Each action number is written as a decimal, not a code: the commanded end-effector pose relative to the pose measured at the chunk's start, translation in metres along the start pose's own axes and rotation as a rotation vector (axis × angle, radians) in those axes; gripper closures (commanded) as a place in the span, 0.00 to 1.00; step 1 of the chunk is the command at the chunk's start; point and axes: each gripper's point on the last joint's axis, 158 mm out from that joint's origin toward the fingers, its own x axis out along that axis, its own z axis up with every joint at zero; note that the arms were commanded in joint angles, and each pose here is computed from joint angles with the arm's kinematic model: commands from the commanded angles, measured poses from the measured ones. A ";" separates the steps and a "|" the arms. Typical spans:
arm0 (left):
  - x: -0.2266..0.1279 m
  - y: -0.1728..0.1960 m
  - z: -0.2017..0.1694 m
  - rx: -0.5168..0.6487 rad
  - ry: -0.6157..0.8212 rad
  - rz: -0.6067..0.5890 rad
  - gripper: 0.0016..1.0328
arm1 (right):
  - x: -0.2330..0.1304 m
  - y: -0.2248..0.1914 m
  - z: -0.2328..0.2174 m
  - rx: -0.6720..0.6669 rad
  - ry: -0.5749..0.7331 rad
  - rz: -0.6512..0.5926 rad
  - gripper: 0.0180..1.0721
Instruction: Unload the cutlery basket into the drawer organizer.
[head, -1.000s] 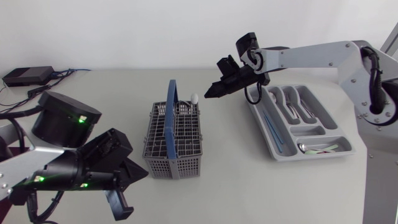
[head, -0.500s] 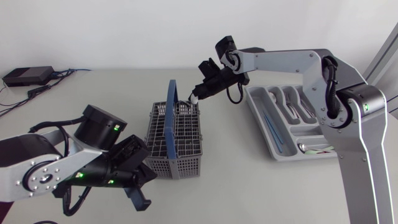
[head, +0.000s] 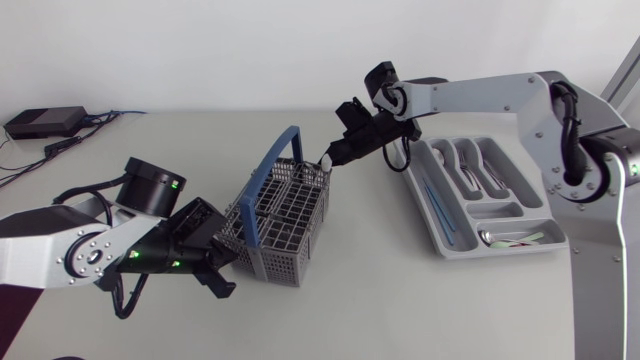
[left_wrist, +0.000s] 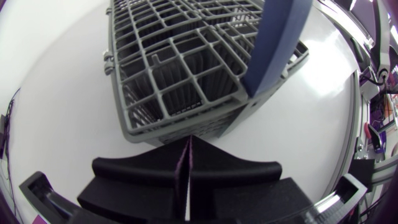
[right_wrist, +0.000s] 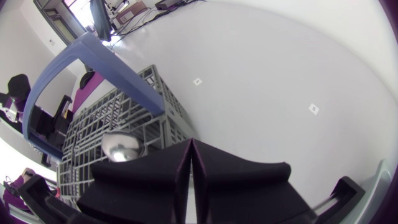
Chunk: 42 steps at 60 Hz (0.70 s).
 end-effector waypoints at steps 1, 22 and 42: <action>-0.001 0.024 0.028 0.025 -0.073 0.052 0.97 | 0.003 0.021 -0.025 0.013 0.052 0.046 0.94; 0.009 0.083 0.060 -0.029 -0.129 0.140 0.97 | -0.032 0.033 -0.071 0.049 0.068 -0.031 0.94; 0.031 0.121 0.076 -0.067 -0.135 0.167 0.97 | -0.056 0.040 -0.096 0.072 0.055 -0.080 0.94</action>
